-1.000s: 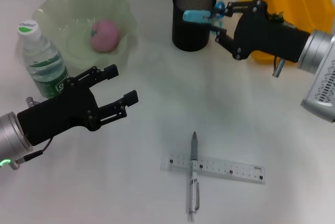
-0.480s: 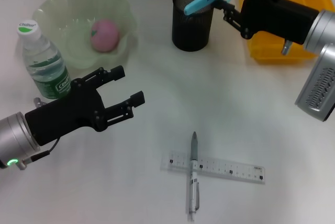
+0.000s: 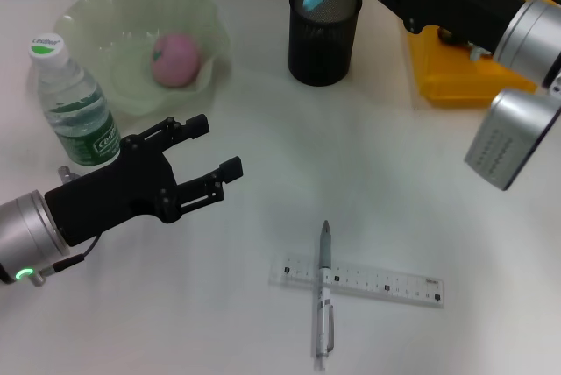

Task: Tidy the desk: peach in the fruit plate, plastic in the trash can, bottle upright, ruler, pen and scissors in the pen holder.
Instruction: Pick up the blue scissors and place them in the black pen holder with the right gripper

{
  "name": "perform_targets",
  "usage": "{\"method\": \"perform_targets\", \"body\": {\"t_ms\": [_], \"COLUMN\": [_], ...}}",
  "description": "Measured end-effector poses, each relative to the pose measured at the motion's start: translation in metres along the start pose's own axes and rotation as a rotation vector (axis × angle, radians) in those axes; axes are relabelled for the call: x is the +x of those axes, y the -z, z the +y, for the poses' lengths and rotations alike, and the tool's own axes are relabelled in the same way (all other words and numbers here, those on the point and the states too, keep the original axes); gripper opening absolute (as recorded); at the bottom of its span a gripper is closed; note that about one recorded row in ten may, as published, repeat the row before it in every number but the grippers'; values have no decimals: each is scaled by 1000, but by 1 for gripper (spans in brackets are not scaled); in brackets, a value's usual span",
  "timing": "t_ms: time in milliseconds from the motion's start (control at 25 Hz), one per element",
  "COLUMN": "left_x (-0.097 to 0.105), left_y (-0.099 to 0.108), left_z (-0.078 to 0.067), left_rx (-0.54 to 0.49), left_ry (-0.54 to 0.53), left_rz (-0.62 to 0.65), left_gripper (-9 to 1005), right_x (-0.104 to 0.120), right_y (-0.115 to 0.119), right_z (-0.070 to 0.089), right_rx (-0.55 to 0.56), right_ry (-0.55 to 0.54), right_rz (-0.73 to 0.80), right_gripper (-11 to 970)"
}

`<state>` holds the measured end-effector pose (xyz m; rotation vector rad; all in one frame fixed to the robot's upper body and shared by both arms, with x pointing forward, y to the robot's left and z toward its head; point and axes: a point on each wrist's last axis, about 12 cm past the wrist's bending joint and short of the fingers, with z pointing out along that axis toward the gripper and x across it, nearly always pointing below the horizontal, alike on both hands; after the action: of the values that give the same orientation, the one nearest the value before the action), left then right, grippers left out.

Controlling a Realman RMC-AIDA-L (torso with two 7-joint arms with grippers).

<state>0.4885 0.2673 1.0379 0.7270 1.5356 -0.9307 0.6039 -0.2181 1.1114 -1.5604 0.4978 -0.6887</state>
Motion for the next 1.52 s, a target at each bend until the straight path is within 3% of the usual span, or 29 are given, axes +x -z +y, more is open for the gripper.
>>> {"method": "perform_targets", "body": {"t_ms": [200, 840, 1520], "left_x": [2, 7, 9], "left_y": [0, -5, -13], "left_z": [-1, -3, -3], "left_rx": [1, -22, -38], "left_ry": [-21, -70, -93], "left_rz": [0, 1, 1], "left_gripper": [804, 805, 805], "right_x": [-2, 10, 13], "right_y": [-5, -10, -37], "right_z": [5, 11, 5], "right_rx": [1, -100, -189], "right_ry": [165, 547, 720], "right_rz": [62, 132, 117], "right_gripper": [239, 239, 239]}}
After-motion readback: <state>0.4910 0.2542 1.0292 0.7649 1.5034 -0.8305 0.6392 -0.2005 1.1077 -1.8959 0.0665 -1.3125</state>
